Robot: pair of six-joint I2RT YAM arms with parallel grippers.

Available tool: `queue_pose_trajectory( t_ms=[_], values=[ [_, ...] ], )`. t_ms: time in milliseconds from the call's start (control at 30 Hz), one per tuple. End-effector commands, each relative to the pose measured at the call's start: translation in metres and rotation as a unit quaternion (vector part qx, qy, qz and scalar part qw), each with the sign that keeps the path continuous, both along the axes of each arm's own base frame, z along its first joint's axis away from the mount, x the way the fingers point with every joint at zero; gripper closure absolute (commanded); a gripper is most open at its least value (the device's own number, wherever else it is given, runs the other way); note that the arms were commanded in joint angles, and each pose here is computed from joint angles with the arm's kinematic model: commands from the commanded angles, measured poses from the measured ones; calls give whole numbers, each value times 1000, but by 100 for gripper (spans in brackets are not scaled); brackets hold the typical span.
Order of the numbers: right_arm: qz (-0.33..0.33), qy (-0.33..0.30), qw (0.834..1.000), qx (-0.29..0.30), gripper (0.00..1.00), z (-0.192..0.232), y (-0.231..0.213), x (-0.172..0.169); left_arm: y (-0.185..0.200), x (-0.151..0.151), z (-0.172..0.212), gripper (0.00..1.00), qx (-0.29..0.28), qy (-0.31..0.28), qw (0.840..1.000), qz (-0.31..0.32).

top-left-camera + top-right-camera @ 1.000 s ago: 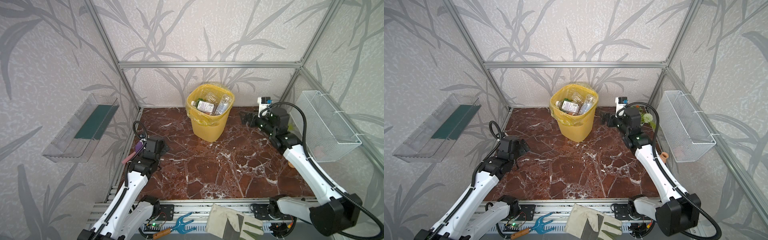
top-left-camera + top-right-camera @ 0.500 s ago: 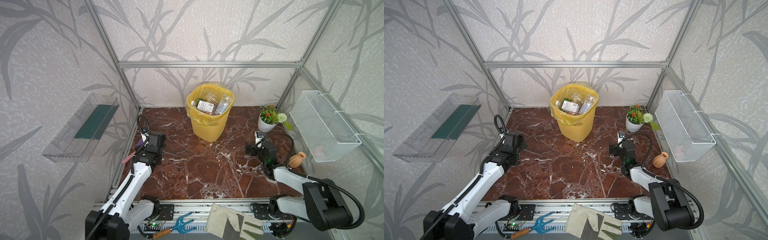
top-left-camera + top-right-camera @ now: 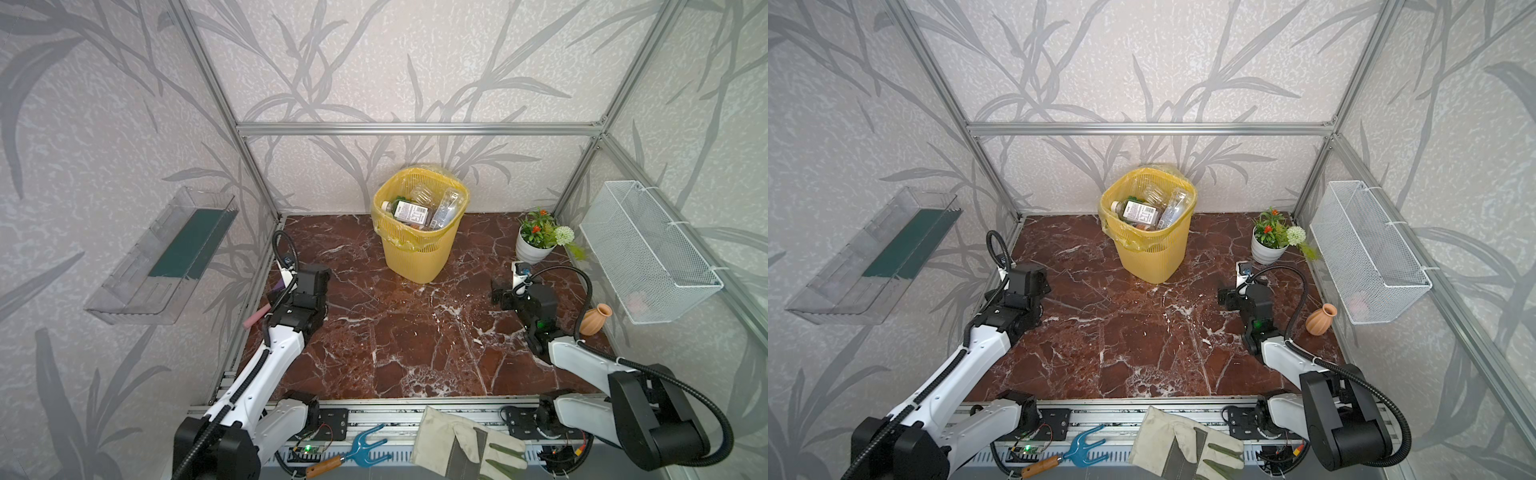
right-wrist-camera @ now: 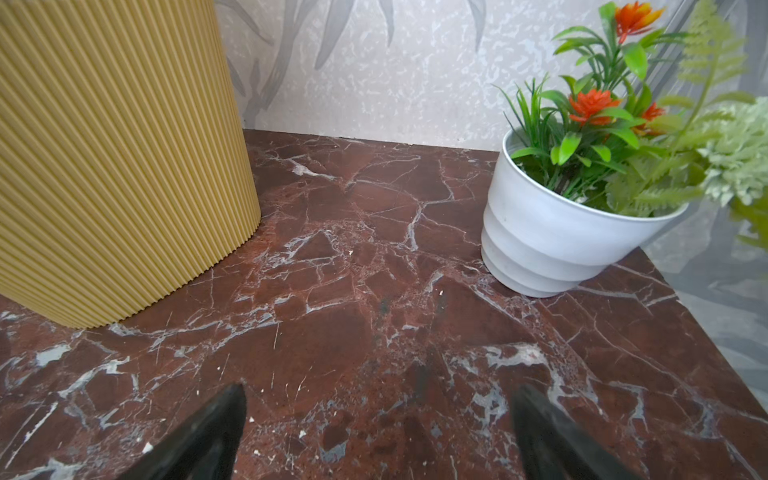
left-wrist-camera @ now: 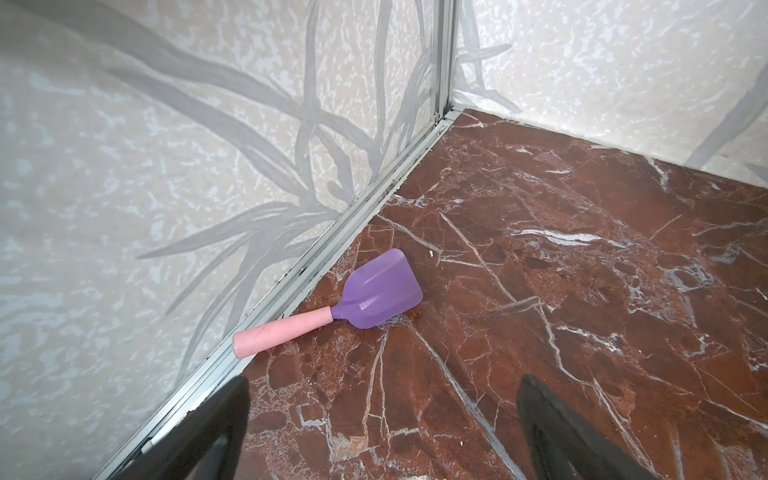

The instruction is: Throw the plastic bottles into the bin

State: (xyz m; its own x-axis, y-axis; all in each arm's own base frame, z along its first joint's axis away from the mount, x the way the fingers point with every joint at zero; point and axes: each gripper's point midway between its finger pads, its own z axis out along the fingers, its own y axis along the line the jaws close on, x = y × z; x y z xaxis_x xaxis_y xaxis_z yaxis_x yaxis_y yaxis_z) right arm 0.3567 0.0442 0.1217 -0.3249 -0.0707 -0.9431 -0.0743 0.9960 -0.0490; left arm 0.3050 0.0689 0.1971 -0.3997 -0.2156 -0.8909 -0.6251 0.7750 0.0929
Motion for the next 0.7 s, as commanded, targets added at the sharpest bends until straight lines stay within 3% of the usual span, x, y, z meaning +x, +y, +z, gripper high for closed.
queue_pose_trajectory(
  t_ms=[0, 200, 300, 433, 600, 667],
  values=[
    [-13, -33, 999, -2, 1, 6, -5, 7, 7, 0, 3, 1, 21, -15, 1000, 13],
    [24, -10, 998, -52, 1, -14, 6, 27, 5, 9, -4, 1, 37, -26, 999, -3],
    [8, -48, 998, -44, 1, -23, 2, 33, 4, 15, -9, 1, 41, -26, 999, -9],
    [0, -7, 999, -38, 1, -27, -3, 34, -6, 32, -20, 1, 48, -29, 997, -46],
    [3, 3, 1000, -23, 1, -29, -6, 41, -17, 55, -35, 1, 53, -85, 991, -86],
    [1, -1, 1000, -18, 1, -29, -7, 41, -26, 63, -33, 1, 52, -79, 988, -120]
  ],
)
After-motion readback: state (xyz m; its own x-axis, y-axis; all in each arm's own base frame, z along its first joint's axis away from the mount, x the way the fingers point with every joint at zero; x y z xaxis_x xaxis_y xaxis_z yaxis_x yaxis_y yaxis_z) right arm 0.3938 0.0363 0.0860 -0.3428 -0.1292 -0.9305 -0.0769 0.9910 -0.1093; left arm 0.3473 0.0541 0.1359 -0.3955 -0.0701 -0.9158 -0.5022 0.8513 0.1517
